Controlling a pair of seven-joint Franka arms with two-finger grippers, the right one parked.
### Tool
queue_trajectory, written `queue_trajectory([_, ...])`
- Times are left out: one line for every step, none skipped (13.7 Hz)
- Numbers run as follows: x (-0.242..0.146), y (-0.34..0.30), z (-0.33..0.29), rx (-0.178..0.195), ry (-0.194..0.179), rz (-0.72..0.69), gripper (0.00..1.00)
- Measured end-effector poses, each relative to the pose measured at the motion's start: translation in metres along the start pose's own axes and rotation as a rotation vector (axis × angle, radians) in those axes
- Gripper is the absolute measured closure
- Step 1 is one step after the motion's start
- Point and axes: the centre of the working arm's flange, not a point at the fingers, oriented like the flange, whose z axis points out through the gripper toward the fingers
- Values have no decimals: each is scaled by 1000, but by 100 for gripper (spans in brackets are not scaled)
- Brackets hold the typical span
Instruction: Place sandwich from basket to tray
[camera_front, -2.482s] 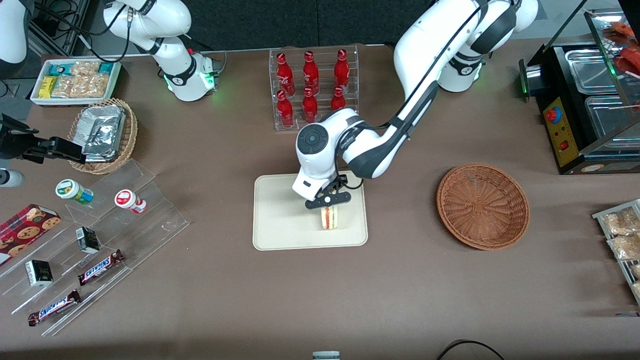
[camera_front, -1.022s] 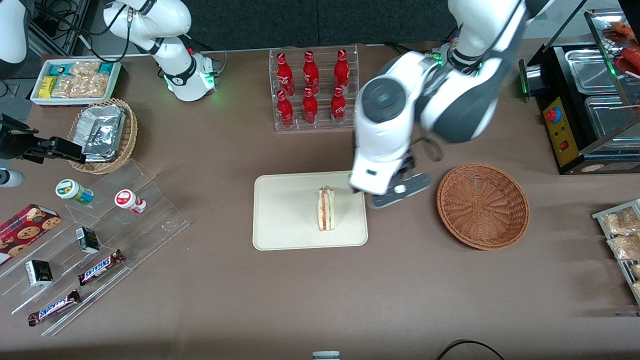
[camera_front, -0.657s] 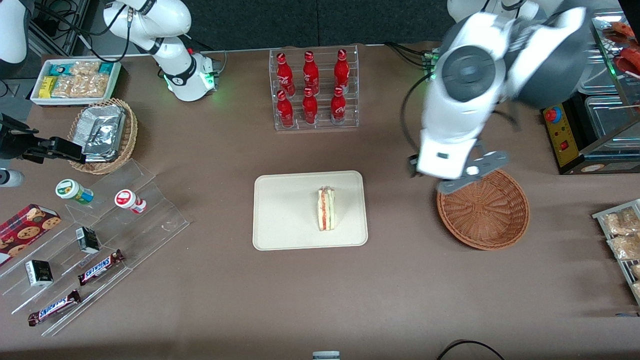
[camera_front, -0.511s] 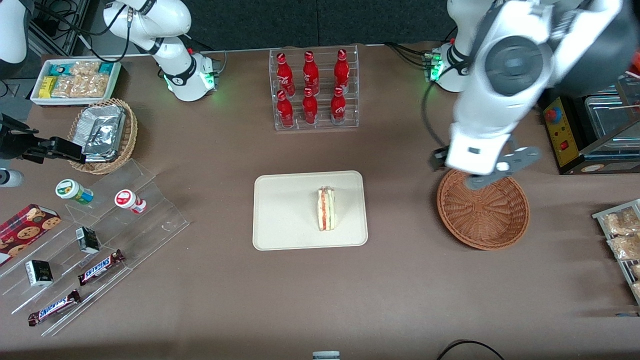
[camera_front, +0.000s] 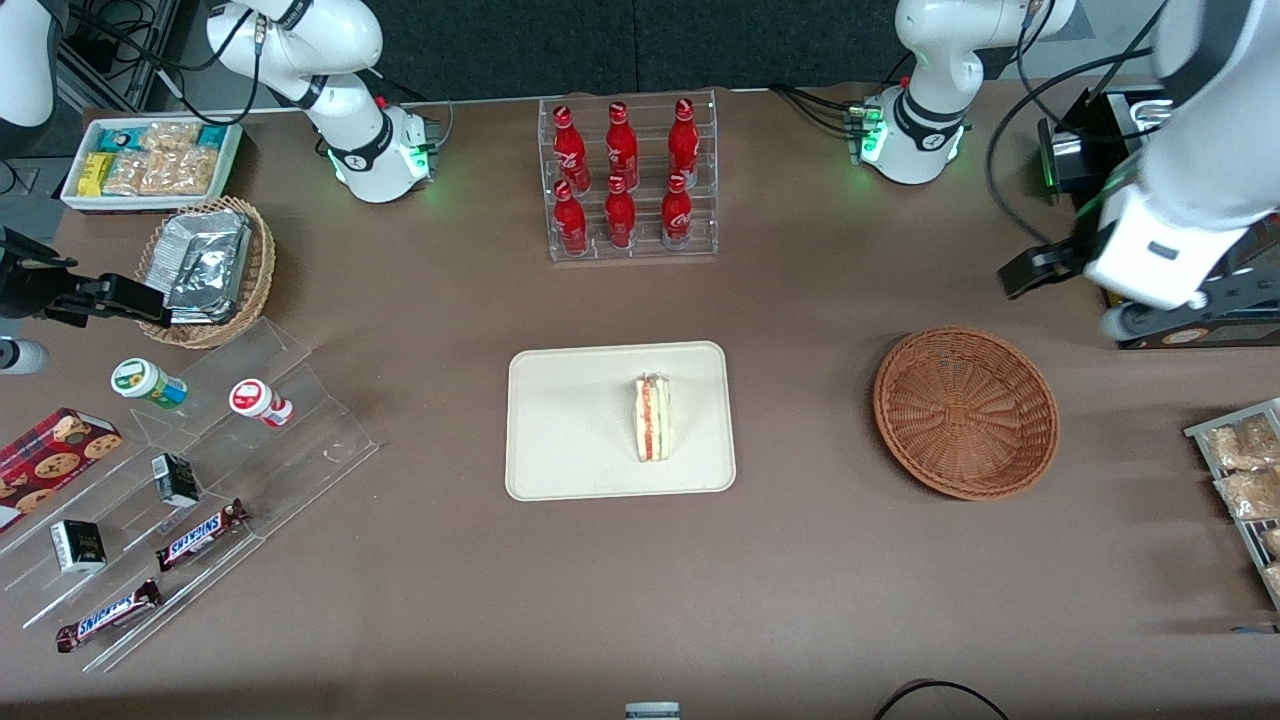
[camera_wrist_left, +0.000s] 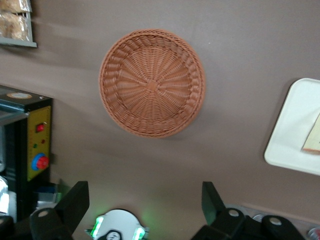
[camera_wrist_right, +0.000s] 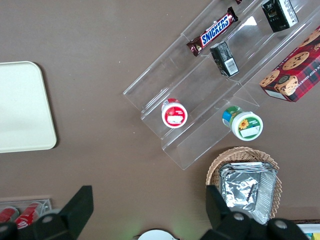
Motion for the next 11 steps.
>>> queue_trajectory([-1, -15, -3, -13, -1, 19, 0])
queue_trajectory([-1, -29, -5, -32, -2, 36, 0])
queue_trajectory([-2, -44, -8, -47, 0, 53, 0])
queue_trajectory([-4, -57, -10, -57, 3, 71, 0])
queue_trajectory([-8, -68, -12, -63, 7, 93, 0])
queue_trajectory([-14, -76, -14, -68, 15, 121, 0])
queue_trajectory([-23, -83, -15, -73, 31, 145, 0])
queue_trajectory([-31, -90, -16, -81, 51, 154, 0])
queue_trajectory([-36, -96, -15, -88, 64, 155, 0])
queue_trajectory([-37, -99, -14, -91, 71, 157, 0])
queue_trajectory([-35, -99, -13, -96, 71, 159, 0])
